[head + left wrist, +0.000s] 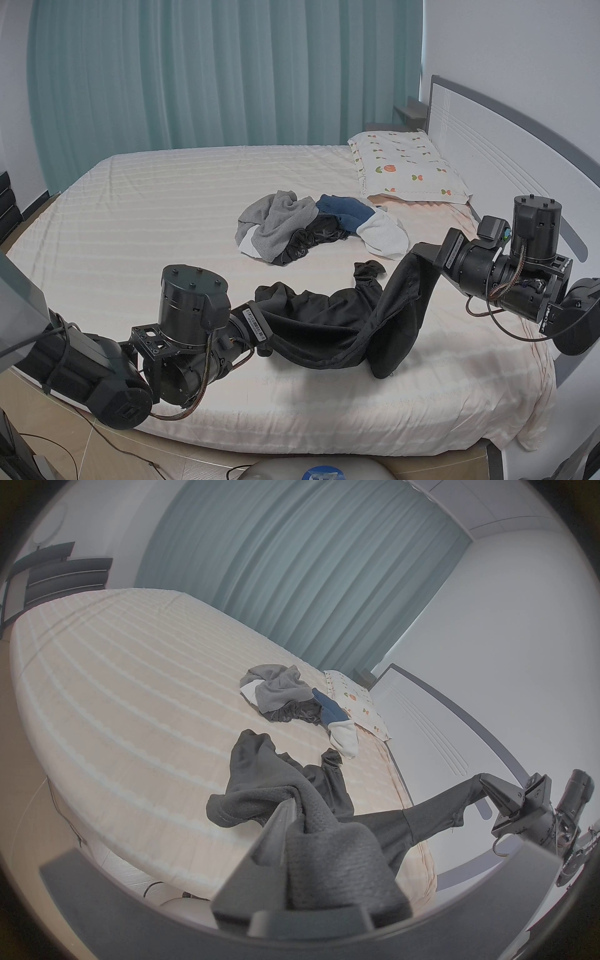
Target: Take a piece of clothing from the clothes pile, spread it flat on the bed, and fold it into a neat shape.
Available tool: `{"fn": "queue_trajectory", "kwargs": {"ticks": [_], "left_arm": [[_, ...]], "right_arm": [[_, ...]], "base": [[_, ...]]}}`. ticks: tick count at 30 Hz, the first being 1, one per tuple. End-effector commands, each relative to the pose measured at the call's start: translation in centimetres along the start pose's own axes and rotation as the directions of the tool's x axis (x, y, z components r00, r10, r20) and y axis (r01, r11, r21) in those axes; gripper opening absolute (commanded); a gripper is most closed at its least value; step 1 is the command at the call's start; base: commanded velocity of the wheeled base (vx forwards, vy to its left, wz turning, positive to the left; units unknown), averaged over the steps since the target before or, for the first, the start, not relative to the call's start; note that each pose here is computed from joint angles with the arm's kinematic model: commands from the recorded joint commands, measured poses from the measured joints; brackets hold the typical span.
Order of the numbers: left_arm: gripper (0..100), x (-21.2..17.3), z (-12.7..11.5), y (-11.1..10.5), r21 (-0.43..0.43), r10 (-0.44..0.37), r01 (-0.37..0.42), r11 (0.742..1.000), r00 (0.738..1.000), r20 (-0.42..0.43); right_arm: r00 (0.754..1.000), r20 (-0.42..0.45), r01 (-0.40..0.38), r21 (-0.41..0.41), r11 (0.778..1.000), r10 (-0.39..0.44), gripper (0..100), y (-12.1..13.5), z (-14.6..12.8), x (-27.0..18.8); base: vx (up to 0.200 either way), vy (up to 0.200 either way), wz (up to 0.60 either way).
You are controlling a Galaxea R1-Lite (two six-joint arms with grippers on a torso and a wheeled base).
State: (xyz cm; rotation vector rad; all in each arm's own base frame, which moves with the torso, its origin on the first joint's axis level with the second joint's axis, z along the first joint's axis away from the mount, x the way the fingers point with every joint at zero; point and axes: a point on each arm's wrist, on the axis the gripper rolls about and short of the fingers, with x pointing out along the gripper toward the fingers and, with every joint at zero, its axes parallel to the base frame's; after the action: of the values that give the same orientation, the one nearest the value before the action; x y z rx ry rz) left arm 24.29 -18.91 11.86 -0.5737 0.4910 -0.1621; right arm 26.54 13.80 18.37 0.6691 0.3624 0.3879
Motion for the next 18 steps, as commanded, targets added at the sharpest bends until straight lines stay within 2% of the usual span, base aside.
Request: {"fn": "queue_trajectory", "kwargs": {"ticks": [1,3,14,18], "left_arm": [[0,0.1,-0.1,0.1,0.002,0.006,-0.006,1.000,1.000,-0.004],[0,0.1,-0.1,0.1,0.001,0.005,-0.005,1.000,1.000,-0.003],[0,0.2,0.5,0.2,-0.012,0.010,-0.010,1.000,1.000,0.016],[0,-0.2,1.1,0.1,-0.016,0.013,-0.012,1.000,0.999,0.044]], "right_arm": [[1.000,-0.005,0.002,0.000,1.000,-0.002,0,-0.1,-0.1,0.0],[1.000,-0.012,0.008,0.000,1.000,-0.008,0,-0.3,-0.3,0.2],[1.000,-0.010,0.029,0.002,1.000,-0.028,0,-0.7,-0.3,0.0],[0.997,0.025,0.070,-0.012,0.997,-0.069,0,-0.8,-0.3,0.3]], "base": [[0.000,0.000,0.00],[0.000,0.000,0.00],[0.000,0.200,0.00],[0.000,0.200,0.00]]}}
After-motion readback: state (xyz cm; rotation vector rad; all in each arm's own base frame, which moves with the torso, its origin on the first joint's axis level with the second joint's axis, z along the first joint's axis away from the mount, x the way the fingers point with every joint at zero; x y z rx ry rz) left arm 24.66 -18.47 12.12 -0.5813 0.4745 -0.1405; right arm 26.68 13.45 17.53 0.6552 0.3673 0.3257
